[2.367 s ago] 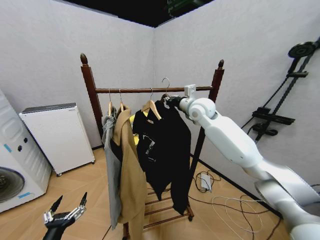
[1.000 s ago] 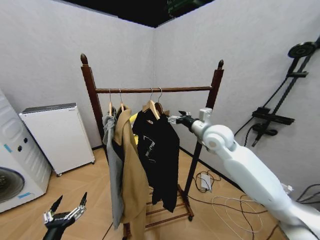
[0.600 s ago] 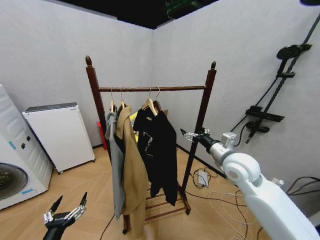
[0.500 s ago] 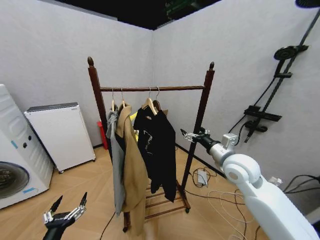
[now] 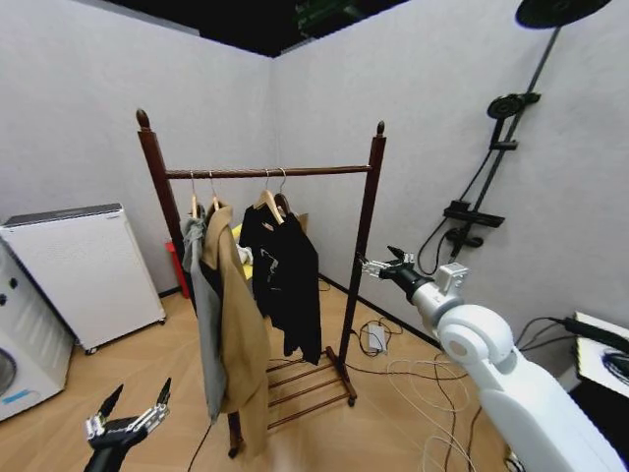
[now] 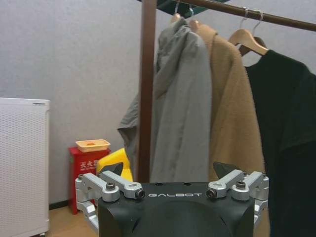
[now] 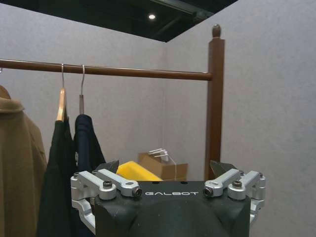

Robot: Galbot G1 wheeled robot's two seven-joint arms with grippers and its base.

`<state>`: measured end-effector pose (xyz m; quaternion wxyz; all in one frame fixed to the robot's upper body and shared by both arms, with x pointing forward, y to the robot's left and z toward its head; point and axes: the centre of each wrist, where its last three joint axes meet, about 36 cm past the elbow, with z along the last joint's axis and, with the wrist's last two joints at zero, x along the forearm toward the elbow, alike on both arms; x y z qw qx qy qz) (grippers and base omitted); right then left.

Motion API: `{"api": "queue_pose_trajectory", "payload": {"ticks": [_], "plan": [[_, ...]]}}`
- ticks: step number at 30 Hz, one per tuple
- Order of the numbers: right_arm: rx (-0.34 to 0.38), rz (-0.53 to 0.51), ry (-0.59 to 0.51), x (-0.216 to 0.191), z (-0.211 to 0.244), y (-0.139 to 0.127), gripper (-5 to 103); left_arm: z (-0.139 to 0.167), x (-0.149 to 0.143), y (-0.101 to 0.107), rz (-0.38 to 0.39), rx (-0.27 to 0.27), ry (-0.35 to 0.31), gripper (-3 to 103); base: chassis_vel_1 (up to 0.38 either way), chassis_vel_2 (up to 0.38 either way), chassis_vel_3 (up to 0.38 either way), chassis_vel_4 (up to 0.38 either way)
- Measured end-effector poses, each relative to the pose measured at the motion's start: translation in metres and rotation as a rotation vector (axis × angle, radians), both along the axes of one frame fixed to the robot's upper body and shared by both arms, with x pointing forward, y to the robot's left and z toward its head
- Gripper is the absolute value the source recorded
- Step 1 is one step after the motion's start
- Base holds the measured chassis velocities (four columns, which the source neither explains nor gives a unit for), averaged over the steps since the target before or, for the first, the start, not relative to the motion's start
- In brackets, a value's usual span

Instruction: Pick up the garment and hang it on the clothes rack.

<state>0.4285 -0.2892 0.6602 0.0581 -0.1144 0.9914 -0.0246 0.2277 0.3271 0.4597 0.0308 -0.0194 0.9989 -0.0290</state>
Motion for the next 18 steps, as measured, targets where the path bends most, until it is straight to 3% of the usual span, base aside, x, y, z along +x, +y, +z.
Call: {"api": "queue_pose_trajectory", "payload": {"ticks": [18], "plan": [[-0.001, 0.005, -0.012, -0.0009, 0.0031, 0.0008, 100, 0.0, 0.0, 0.0, 0.0, 0.0, 0.0, 100, 0.031, -0.266, -0.262, 0.026]]}}
